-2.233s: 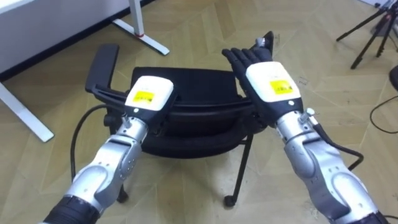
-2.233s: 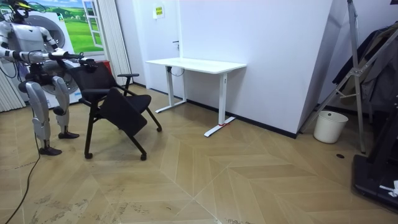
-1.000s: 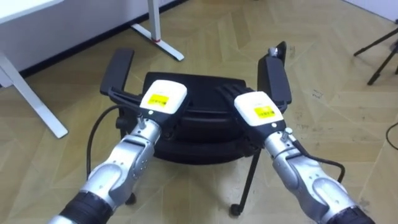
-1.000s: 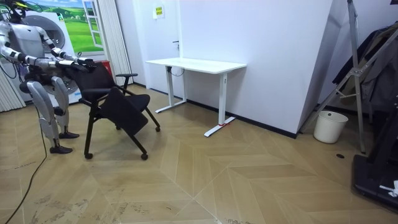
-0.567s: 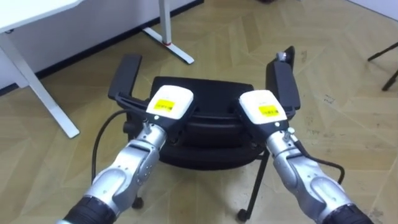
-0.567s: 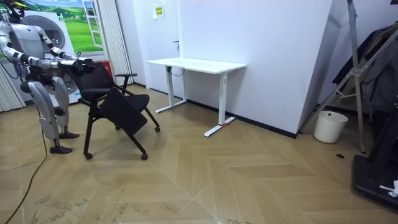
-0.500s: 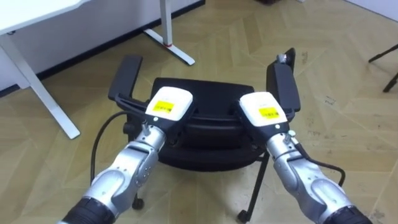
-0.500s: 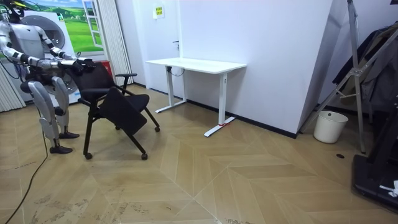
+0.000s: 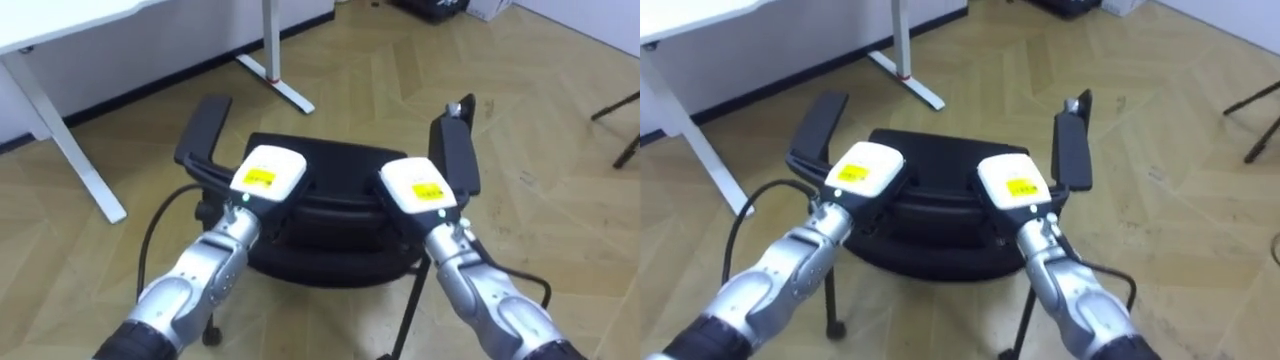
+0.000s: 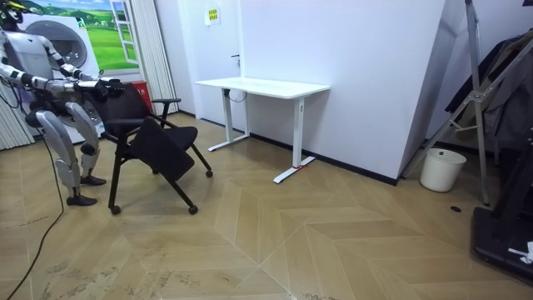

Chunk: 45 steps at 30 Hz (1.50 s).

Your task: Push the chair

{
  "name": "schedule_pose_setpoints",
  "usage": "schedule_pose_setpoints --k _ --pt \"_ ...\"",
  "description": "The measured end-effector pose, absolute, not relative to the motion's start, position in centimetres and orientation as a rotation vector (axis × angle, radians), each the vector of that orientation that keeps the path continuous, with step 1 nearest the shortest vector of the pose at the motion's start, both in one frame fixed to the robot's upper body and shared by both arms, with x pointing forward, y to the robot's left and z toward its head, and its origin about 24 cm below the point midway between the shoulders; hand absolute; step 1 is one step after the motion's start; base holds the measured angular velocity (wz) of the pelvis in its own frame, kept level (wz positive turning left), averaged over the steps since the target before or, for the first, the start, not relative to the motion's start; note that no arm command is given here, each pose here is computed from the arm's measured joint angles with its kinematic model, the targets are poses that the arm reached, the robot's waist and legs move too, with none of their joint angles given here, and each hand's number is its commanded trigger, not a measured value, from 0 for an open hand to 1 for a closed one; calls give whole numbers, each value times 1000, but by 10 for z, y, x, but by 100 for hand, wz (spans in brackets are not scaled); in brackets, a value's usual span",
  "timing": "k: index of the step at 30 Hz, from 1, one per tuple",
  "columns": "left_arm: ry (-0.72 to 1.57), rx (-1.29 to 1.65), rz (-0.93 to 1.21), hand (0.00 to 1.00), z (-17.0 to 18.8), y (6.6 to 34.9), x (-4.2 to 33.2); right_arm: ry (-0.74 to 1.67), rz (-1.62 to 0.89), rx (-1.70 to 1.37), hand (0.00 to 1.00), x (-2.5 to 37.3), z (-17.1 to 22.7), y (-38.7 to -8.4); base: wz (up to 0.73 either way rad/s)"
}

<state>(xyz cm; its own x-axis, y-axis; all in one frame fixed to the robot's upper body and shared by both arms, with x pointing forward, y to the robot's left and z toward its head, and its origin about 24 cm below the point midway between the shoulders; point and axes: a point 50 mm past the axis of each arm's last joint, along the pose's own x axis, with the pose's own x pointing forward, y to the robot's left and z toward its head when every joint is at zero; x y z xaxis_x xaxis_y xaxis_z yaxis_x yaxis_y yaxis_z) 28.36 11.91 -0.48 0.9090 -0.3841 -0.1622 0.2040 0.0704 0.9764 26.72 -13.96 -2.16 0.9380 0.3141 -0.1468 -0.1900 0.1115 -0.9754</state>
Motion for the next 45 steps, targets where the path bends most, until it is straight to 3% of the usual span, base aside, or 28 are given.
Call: schedule_pose_setpoints --k 10,27,36,45 --pt "-172 1370 -476 100 -14 113 274 -126 386 -1450 100 255 -23 -154 -1" --pt "-251 1391 -449 100 1 121 285 -192 334 -1479 100 258 -14 -148 -6" --pt "-244 1394 -459 100 -9 124 280 -177 365 -1473 100 249 -21 -145 63" --pt "-251 1398 -399 100 -2 129 288 -193 384 -1483 100 271 -9 -139 35"
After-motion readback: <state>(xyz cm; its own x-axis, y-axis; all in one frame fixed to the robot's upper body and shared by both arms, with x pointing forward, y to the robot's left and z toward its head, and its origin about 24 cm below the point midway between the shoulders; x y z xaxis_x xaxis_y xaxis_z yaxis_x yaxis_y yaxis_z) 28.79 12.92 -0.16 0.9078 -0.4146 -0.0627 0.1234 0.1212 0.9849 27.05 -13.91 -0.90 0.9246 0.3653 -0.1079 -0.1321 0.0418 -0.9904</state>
